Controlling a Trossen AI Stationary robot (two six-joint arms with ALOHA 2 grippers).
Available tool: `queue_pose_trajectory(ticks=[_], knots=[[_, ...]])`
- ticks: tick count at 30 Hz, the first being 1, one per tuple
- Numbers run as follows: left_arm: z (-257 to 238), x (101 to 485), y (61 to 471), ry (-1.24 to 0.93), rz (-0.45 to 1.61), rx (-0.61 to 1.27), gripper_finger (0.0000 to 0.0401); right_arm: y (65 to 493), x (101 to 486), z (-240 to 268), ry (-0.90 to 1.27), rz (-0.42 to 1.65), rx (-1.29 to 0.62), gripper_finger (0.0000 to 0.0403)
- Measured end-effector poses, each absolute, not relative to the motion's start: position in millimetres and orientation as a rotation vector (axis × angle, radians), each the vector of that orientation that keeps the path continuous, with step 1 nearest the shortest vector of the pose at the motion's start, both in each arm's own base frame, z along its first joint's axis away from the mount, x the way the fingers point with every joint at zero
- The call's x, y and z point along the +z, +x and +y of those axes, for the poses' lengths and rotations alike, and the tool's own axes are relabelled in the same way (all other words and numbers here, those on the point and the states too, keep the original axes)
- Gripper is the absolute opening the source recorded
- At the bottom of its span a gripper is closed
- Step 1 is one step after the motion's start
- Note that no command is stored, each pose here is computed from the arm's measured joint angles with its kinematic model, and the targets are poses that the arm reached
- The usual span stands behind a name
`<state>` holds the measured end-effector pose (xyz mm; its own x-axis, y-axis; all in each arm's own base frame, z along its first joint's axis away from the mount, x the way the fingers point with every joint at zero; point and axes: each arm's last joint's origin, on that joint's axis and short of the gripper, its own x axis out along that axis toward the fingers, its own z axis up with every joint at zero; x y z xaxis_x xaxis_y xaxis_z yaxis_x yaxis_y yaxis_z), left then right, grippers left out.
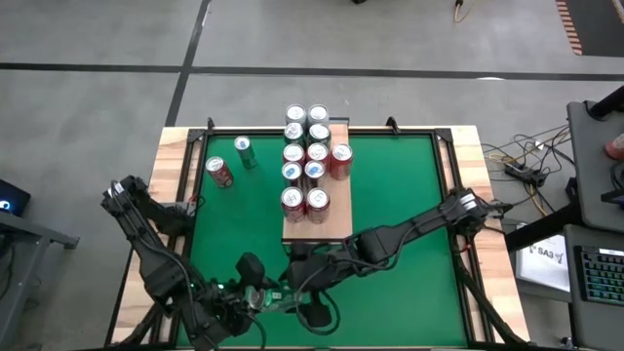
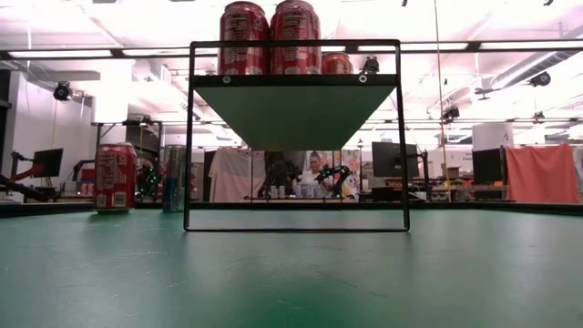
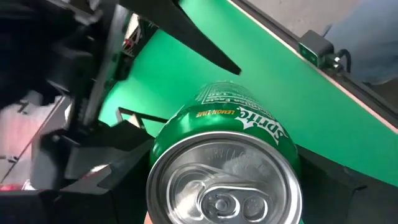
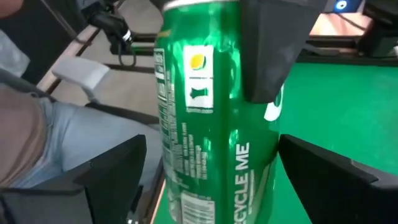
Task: Place canned beverage on shelf
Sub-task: Put the green can on the shelf
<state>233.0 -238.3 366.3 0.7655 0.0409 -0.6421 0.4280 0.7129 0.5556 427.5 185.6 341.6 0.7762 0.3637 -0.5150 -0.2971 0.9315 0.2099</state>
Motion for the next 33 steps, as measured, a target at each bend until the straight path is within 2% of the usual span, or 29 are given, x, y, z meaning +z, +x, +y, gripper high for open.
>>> queue_pose_trajectory(ticks=[9,15,19,21,23,25,28,33], knots=[[-237,370,239,0.774,0.634,-0.213,0.0288,431,335,188,0.061,0.576,0.376,0.0354],[-237,370,239,0.780,0.634,-0.214,0.0288,431,335,188,0.061,0.577,0.376,0.0296],[-237,370,239,0.778,0.632,-0.215,0.0288,431,335,188,0.066,0.578,0.375,0.0294],[-238,370,239,0.775,0.629,-0.215,0.0314,431,335,188,0.068,0.579,0.374,0.0294],[-237,370,240,0.781,0.623,-0.194,0.0360,428,338,187,0.067,0.587,0.372,0.0294],[-236,372,241,0.790,0.606,-0.142,0.0383,422,342,184,0.059,0.610,0.358,0.0294],[-234,376,237,0.810,0.591,-0.114,0.0362,405,353,174,0.013,0.678,0.266,0.0294],[-225,387,224,0.828,0.577,-0.112,0.0317,375,384,158,-0.029,0.679,0.151,0.0294]])
